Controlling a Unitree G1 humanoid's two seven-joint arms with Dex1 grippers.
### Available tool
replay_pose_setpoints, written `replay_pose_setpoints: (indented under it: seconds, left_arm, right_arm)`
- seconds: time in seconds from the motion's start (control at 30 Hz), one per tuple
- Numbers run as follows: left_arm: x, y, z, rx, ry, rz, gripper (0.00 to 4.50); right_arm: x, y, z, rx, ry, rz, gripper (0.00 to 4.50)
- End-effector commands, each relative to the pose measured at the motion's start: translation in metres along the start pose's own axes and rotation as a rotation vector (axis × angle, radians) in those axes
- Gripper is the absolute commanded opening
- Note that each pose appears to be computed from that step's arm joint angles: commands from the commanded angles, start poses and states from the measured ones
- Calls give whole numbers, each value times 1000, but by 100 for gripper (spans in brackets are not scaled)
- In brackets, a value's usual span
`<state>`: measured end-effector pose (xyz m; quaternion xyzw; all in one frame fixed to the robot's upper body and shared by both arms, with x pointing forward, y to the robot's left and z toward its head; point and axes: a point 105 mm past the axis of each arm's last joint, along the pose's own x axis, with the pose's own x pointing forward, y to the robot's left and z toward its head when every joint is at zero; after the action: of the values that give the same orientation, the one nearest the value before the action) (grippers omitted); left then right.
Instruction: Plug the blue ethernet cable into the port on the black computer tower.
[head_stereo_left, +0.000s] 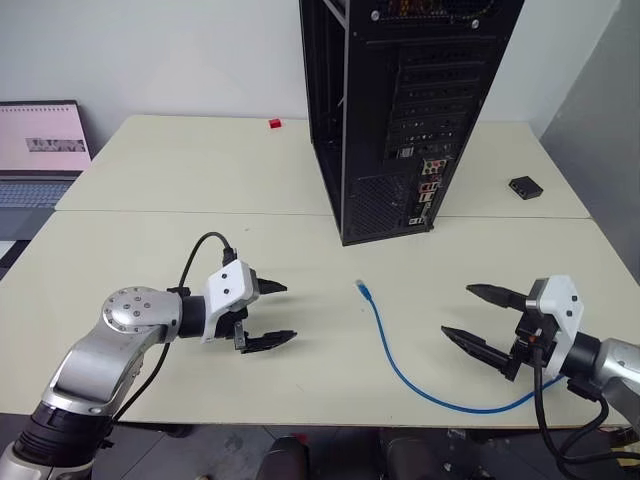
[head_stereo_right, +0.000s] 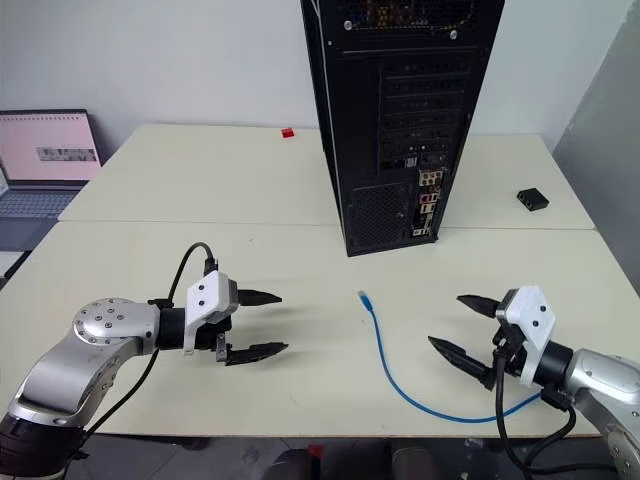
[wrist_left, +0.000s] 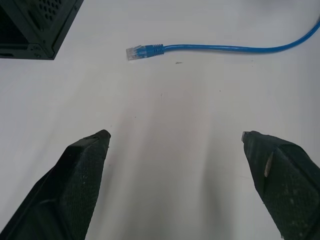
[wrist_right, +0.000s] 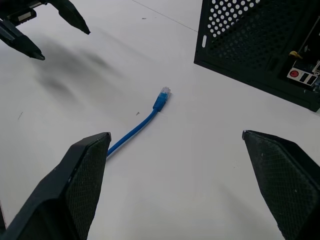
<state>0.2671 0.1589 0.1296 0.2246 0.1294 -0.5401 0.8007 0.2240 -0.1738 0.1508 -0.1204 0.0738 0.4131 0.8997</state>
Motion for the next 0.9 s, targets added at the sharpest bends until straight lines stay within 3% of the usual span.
replay_pose_setpoints:
  seconds: [0.03,0.6,0.9]
  left_arm:
    - [-1,0,15,40,-52,-1,450]
    - [8,-7,12,82,-34,3,450]
    - [19,-1,16,110,-69,7,450]
  right_arm:
    - [-1,1,9,-41,-17,11,446]
    - [8,4,13,-63,-16,43,446]
    - [46,20,9,-69,-47,82,446]
